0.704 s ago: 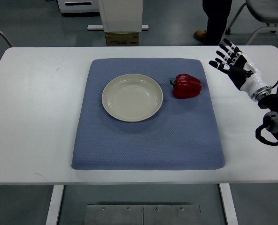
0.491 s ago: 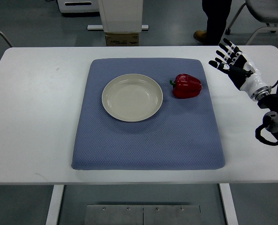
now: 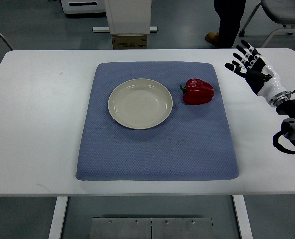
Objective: Place red pepper on plate with right hand
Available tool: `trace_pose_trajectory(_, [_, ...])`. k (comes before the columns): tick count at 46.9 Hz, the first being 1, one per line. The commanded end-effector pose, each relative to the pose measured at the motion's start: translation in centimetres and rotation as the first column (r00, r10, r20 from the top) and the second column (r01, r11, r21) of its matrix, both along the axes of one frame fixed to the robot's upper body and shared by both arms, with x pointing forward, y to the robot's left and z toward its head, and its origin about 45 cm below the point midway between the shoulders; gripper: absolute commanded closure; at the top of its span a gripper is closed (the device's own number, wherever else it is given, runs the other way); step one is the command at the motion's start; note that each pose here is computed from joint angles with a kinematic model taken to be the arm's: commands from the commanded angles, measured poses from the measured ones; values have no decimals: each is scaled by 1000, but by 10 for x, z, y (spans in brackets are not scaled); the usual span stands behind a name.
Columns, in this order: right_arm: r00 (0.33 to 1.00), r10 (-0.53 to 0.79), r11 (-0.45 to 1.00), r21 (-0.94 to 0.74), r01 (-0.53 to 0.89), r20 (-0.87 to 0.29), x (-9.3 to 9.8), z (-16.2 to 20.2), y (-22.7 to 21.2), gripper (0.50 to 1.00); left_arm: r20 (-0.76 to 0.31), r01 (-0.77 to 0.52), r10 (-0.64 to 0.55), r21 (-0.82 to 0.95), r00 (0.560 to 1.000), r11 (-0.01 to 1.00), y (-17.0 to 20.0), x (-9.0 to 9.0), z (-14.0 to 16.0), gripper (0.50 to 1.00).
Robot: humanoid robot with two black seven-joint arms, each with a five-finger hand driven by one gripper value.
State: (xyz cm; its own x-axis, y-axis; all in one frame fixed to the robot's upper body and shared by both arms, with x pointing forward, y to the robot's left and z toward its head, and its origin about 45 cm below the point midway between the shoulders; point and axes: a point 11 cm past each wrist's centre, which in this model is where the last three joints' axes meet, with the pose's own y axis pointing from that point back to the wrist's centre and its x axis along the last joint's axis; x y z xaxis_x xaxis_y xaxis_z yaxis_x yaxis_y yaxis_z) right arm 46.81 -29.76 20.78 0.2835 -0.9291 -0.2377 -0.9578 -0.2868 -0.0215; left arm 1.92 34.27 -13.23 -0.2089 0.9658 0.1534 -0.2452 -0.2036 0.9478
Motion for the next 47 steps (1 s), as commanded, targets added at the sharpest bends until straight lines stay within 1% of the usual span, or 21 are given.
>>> trace_pose_trajectory(1, [1000,12,1000,0,-12,17,4,9,4,500,1,0,0,0,1000,1000,0,1,0,500])
trace_pose_trajectory(4, [999,27,999,-18,-26,27,8,15,9,500,0,0,0,0,1000,1000,0,0,0,500])
trace_pose_trajectory(8, [998,58,997,-59,-57,20,8,13,16,500,0,0,0,0,1000,1000,0,0,0,500])
trace_pose_trajectory(16, [981,195,946,-265,-186,8,9,15,38,500,0,0,0,0,1000,1000,0,0,0,500])
trace_pose_trajectory(23, [960,281,882,-397,-252,14,11,23,47,500,0,0,0,0,1000,1000,0,0,0,500])
trace_pose_trajectory(29, [934,356,787,-542,-294,11,13,31,49,500,0,0,0,0,1000,1000,0,0,0,500])
trace_pose_trajectory(34, [919,393,690,-667,-282,17,18,42,50,500,0,0,0,0,1000,1000,0,0,0,500])
trace_pose_trajectory(38, [911,412,608,-746,-271,4,20,43,51,500,0,0,0,0,1000,1000,0,0,0,500])
trace_pose_trajectory(42, [899,437,528,-800,-286,-33,18,38,53,500,0,0,0,0,1000,1000,0,0,0,500])
trace_pose_trajectory(47, [877,475,453,-833,-318,-75,13,23,67,500,0,0,0,0,1000,1000,0,0,0,500])
